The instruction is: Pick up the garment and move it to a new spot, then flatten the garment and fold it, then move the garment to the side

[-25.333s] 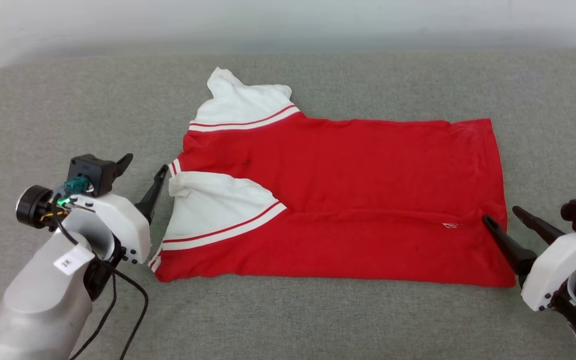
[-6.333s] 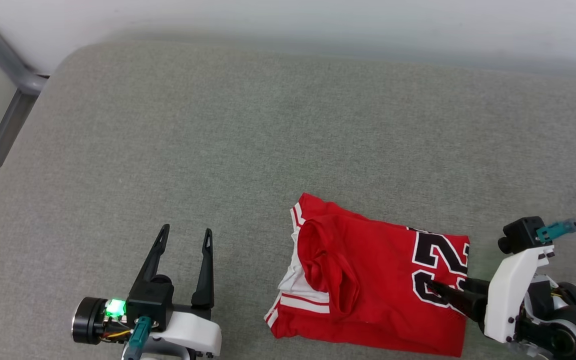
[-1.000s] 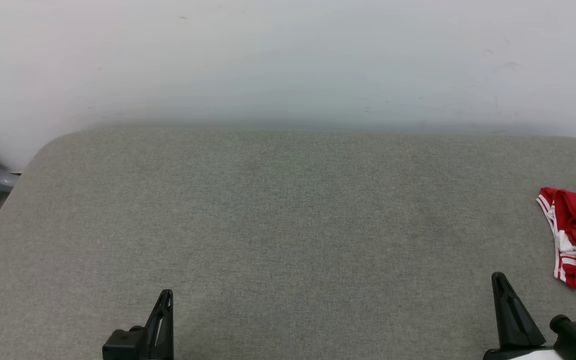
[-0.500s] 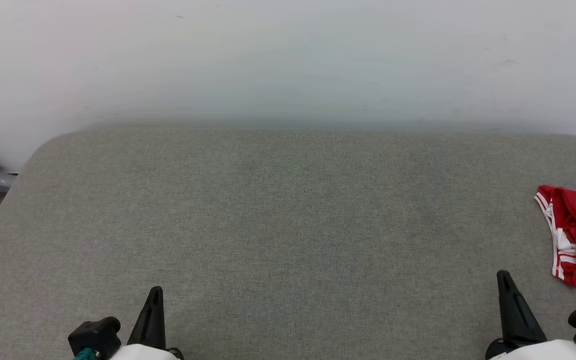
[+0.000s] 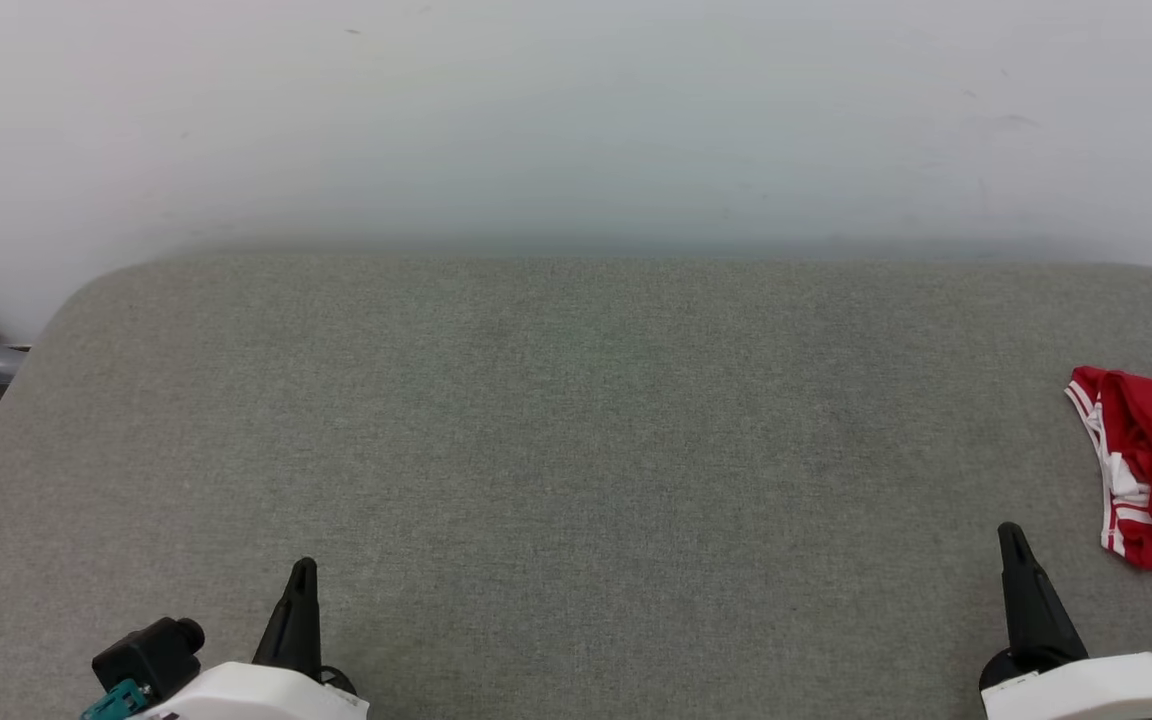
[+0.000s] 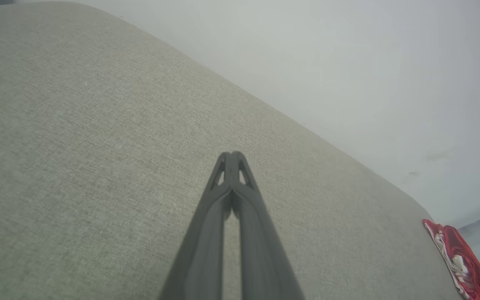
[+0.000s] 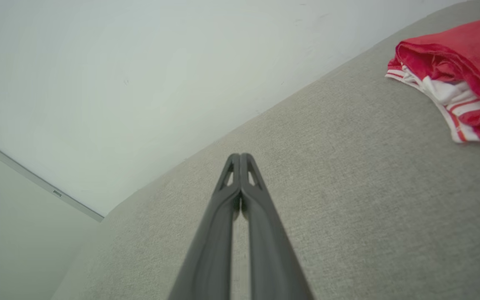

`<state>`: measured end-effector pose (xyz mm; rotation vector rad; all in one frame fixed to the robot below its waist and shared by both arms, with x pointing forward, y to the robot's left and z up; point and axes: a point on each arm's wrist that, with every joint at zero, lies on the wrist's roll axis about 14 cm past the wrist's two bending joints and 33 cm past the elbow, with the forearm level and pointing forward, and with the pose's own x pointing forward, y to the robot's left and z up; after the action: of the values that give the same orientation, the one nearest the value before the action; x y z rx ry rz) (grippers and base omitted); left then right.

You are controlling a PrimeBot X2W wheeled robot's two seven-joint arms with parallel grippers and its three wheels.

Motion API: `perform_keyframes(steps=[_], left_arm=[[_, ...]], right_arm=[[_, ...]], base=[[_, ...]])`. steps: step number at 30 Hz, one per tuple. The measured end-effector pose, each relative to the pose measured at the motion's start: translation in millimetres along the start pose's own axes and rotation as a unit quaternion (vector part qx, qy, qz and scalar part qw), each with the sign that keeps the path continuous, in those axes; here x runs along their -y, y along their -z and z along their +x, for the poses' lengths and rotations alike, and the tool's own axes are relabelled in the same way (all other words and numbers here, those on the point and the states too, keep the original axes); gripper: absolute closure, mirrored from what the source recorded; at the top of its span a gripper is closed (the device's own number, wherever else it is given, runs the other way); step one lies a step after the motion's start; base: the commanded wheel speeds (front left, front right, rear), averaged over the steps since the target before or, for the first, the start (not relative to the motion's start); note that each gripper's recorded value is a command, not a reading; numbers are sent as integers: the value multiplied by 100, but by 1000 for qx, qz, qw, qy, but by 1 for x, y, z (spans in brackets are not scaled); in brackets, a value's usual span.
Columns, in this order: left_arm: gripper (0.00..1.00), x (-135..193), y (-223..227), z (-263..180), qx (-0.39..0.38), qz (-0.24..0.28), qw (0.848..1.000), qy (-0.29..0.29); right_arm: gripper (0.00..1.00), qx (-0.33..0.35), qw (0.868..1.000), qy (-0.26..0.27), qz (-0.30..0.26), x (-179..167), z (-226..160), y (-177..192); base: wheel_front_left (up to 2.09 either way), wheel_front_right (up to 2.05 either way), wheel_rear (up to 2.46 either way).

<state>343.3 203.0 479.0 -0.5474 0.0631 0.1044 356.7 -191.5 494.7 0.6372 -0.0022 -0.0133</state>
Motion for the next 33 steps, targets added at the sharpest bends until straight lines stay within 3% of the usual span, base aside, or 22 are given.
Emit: perform_keyframes(steps=[16,33], left_arm=[[100,-1,-2,9,-10,-112,994,-3],[100,3,-4,18,-17,-226,974,4]], right_arm=[[100,-5,995,13,102,4,6,0],[100,-9,979,18,205,5,13,-2]], base=[[0,0,0],[0,0,0]])
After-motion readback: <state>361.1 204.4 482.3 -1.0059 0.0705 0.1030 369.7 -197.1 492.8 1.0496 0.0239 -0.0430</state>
